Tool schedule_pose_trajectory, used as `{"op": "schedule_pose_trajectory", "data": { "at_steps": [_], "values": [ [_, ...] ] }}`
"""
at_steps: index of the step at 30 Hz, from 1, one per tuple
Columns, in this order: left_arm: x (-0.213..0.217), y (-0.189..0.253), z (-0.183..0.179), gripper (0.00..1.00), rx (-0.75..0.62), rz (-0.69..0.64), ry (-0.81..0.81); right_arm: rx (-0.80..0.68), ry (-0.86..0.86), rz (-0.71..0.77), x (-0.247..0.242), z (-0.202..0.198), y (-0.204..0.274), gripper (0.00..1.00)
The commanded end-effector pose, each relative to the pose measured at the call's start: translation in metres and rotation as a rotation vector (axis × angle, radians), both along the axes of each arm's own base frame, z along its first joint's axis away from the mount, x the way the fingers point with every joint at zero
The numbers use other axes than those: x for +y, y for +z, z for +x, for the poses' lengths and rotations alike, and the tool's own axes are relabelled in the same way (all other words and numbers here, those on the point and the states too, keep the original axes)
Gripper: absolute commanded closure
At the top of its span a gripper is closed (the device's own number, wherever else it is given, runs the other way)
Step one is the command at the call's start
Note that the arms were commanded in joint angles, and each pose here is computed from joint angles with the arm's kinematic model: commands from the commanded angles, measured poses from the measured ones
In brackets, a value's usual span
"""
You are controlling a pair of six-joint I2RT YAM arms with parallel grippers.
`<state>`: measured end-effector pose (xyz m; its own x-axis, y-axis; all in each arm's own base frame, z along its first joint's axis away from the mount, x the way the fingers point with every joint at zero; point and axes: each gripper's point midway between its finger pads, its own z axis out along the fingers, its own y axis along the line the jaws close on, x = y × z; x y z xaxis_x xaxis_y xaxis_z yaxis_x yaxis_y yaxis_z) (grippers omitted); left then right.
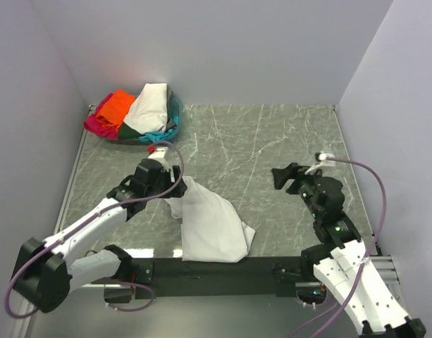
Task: Fold and stack the t-shirts
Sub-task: Move the tshirt to the center of the board, then flatten the tshirt out
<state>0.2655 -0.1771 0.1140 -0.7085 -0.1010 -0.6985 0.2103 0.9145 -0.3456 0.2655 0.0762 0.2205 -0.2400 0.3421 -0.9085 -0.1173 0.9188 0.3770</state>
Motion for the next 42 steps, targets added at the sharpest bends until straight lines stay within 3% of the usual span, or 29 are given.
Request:
{"op": "schedule_pose_trajectory", "data": {
  "at_steps": [1, 7, 10, 17, 27, 35, 42],
  "values": [
    [0.009, 0.055, 0.018, 0.25, -0.194, -0.112, 0.134, 0.062, 0.231, 0.074, 0.057, -0.020, -0.013, 0.16],
    [0.033, 0.005, 0.012, 0.24, -0.095, -0.053, 0.278, 0.168, 0.454, 0.132, 0.142, -0.069, -0.035, 0.17],
    [0.033, -0.014, 0.014, 0.25, -0.061, -0.036, 0.299, 0.231, 0.543, 0.083, 0.179, -0.099, -0.049, 0.18],
    [0.041, -0.038, 0.028, 0.23, -0.031, 0.004, 0.346, 0.331, 0.644, -0.042, 0.237, -0.148, -0.075, 0.18],
    [0.044, -0.059, 0.033, 0.23, 0.055, 0.009, 0.355, 0.403, 0.675, -0.190, 0.281, -0.180, -0.102, 0.18],
    [0.040, -0.069, 0.031, 0.34, 0.103, 0.018, 0.337, 0.466, 0.673, -0.285, 0.296, -0.185, -0.131, 0.18],
    [0.038, -0.069, 0.032, 0.57, 0.107, 0.018, 0.326, 0.515, 0.694, -0.327, 0.307, -0.191, -0.158, 0.25]
  ]
}}
